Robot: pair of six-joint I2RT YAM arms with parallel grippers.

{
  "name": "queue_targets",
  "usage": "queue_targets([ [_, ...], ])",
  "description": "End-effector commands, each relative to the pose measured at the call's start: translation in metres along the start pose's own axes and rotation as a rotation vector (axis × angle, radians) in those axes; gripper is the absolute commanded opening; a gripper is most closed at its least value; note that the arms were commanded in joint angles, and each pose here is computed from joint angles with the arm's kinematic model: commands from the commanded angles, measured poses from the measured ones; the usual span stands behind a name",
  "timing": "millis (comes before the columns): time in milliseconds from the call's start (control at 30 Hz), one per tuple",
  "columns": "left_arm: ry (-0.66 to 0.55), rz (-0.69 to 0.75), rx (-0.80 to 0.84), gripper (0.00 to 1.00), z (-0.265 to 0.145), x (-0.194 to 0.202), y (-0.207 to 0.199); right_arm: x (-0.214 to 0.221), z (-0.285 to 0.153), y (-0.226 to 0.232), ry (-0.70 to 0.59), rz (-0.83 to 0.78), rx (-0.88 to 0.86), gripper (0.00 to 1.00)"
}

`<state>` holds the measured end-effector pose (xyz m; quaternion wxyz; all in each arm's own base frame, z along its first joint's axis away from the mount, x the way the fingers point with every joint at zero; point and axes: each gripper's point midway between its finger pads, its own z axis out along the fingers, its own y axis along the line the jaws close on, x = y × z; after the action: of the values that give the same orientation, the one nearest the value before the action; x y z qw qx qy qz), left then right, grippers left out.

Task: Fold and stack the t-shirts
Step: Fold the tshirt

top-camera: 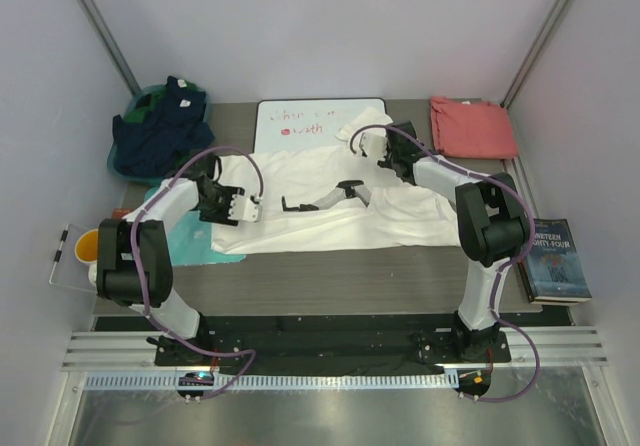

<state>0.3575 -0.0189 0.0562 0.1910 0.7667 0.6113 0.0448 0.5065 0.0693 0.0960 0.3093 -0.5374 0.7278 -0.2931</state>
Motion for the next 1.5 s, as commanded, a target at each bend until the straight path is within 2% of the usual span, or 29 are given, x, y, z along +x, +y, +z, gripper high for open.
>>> queue_targets([
  [0, -0.024, -0.006, -0.027, 0.47, 0.005, -0.003, 0.013, -0.009, -0.015, -0.024, -0.034, 0.025, 0.055, 0.44],
  [267, -0.029, -0.014, -0.035, 0.47, 0.018, -0.003, 0.022, -0.011, -0.013, -0.027, -0.033, 0.029, 0.060, 0.44],
  [367, -0.030, -0.015, -0.040, 0.43, 0.019, -0.004, 0.025, -0.012, -0.012, -0.026, -0.035, 0.028, 0.058, 0.44],
  [467, -0.021, -0.015, -0.044, 0.29, 0.020, -0.002, 0.027, -0.012, -0.011, -0.025, -0.036, 0.026, 0.052, 0.44],
  [500, -0.018, -0.016, -0.040, 0.17, 0.021, -0.001, 0.026, -0.012, -0.011, -0.026, -0.035, 0.028, 0.054, 0.45],
  [600, -0.007, -0.017, -0.034, 0.02, 0.022, 0.001, 0.025, -0.013, -0.009, -0.025, -0.036, 0.029, 0.052, 0.44],
  [633, -0.005, -0.019, -0.035, 0.00, 0.022, 0.001, 0.025, -0.013, -0.009, -0.024, -0.034, 0.030, 0.050, 0.44],
  [900, 0.066, -0.022, -0.006, 0.00, 0.012, 0.013, 0.023, -0.013, -0.007, -0.026, -0.030, 0.028, 0.054, 0.45],
  [1100, 0.121, -0.049, -0.054, 0.00, 0.005, 0.027, 0.037, -0.015, -0.005, -0.026, -0.034, 0.036, 0.055, 0.44],
  [1467, 0.245, -0.044, 0.096, 0.00, 0.010, 0.054, 0.015, -0.014, -0.005, -0.026, -0.031, 0.038, 0.056, 0.44],
])
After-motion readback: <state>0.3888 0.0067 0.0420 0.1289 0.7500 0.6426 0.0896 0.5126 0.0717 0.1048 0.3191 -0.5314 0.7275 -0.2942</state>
